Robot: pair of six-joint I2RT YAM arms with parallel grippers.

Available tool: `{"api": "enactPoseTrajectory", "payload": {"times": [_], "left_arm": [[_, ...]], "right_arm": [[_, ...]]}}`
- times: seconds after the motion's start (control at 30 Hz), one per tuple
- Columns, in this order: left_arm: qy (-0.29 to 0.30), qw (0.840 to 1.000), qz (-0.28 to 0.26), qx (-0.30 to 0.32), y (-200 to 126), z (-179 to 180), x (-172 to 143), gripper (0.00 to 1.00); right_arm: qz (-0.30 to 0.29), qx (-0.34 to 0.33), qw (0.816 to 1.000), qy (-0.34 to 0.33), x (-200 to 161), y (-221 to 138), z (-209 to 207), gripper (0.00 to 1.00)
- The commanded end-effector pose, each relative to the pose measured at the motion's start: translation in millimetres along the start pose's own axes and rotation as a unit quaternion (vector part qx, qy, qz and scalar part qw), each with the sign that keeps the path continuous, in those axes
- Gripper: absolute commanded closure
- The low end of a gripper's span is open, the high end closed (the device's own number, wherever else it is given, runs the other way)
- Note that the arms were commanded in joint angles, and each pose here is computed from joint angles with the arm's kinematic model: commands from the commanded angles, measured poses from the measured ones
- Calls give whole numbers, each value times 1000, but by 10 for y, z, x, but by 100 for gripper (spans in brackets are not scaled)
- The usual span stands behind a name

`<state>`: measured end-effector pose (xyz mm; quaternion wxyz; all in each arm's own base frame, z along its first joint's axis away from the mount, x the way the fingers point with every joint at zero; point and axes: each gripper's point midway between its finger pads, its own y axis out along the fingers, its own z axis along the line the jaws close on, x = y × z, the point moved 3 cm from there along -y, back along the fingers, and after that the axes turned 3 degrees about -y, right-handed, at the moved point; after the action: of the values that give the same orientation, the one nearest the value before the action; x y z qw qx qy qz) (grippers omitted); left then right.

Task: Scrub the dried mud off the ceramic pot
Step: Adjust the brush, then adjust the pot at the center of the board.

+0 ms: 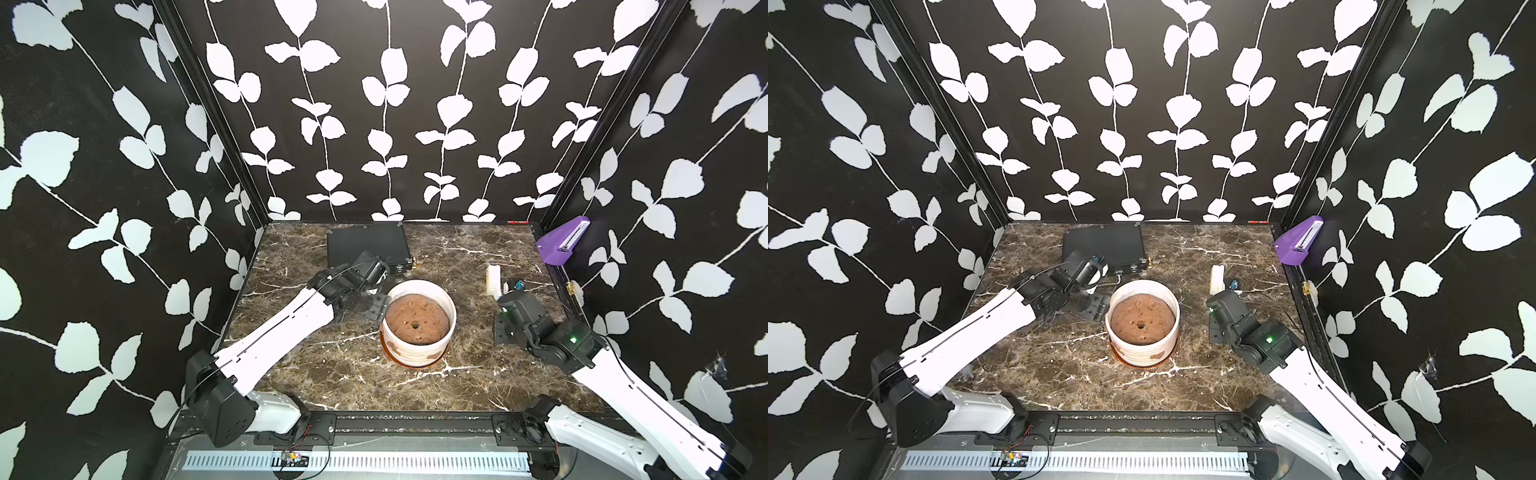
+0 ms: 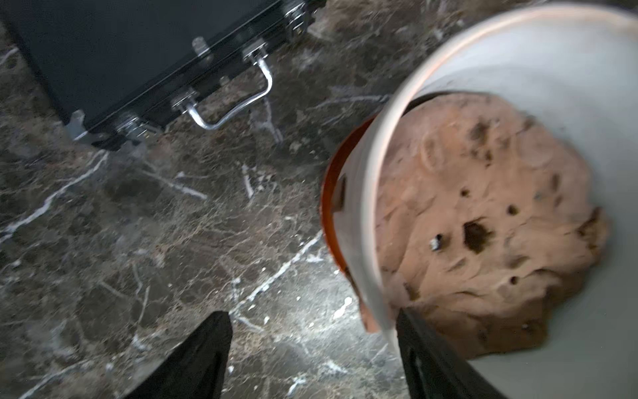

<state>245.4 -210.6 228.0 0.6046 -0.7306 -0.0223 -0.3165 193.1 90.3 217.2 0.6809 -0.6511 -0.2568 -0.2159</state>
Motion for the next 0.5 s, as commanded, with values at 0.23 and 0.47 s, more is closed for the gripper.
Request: {"api": "enactPoseTrajectory", "payload": {"times": [0.23,0.47], "left_arm": [[14,998,12,-68,153,-300,190,25],[10,998,27,-52,343,-303,253,57]], "right_arm": [[-9,18,1000,15,-49,13,21,100],[-7,25,999,18,-64,-17,26,100]]}}
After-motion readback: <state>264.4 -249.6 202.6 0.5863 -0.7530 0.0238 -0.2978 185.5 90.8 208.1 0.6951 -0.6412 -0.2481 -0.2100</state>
